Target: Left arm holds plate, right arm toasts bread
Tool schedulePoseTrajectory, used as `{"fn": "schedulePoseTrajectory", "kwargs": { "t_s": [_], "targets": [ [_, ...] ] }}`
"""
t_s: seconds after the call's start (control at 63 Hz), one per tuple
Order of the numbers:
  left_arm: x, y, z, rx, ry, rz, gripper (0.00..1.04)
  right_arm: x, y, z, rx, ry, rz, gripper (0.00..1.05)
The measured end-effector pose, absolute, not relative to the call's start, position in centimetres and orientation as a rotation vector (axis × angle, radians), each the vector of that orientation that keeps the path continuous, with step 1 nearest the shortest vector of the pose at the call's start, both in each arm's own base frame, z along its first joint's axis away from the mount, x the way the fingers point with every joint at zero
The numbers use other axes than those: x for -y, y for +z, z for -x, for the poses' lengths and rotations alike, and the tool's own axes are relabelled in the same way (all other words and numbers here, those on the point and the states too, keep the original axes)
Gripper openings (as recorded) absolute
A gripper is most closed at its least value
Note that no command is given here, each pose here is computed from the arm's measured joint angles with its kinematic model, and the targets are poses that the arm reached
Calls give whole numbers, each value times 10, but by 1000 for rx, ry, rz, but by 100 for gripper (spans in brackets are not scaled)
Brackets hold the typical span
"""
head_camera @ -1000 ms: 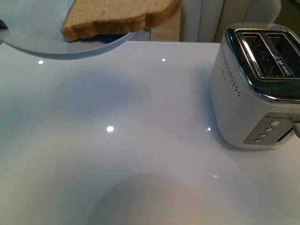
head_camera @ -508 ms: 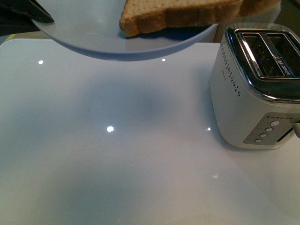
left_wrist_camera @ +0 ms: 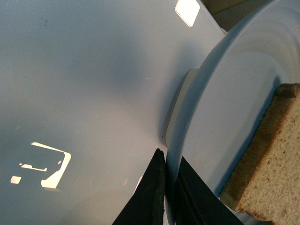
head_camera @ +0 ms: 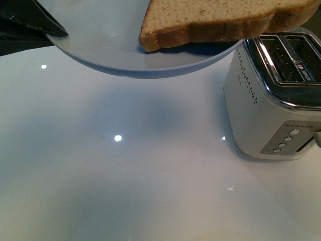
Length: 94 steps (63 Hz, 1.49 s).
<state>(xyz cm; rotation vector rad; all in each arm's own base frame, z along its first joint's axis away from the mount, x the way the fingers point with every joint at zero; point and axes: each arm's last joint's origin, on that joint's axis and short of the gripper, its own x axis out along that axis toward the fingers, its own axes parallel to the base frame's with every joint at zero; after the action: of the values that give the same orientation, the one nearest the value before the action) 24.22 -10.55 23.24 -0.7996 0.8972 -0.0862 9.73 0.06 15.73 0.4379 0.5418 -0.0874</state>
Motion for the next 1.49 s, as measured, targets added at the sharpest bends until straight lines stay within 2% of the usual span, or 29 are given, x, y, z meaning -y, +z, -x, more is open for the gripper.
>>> {"fn": "schedulePoseTrajectory", "kwargs": {
  "t_s": [0.143,0.302,0.508,0.841,1.032,1.254,1.317,1.381,1.429,1.492],
  "targets": [
    [105,231,-242,-900,-82,801,3,-3,161,-100,-571,-58,-540,96],
    [107,229,-240,-914,-84,795,3,-2,174,-117,-533,-3,-592,96],
    [108,228,-239,-924,-81,792,3,-4,204,-157,-462,151,-702,96],
    [108,228,-237,-935,-79,793,3,-30,219,-205,-418,375,-866,96],
    [109,227,-237,-945,-82,795,3,-54,217,-225,-461,456,-866,96],
    [109,227,-236,-951,-86,804,3,-67,206,-237,-507,449,-869,96],
    [109,227,-236,-954,-89,805,3,-70,204,-238,-511,447,-879,90],
    [110,227,-236,-958,-92,809,3,-73,203,-238,-514,453,-878,80],
    [110,227,-236,-959,-93,809,3,-75,203,-237,-517,456,-876,67],
    [110,227,-236,-960,-92,811,3,-76,203,-237,-517,459,-876,59]
  ]
}}
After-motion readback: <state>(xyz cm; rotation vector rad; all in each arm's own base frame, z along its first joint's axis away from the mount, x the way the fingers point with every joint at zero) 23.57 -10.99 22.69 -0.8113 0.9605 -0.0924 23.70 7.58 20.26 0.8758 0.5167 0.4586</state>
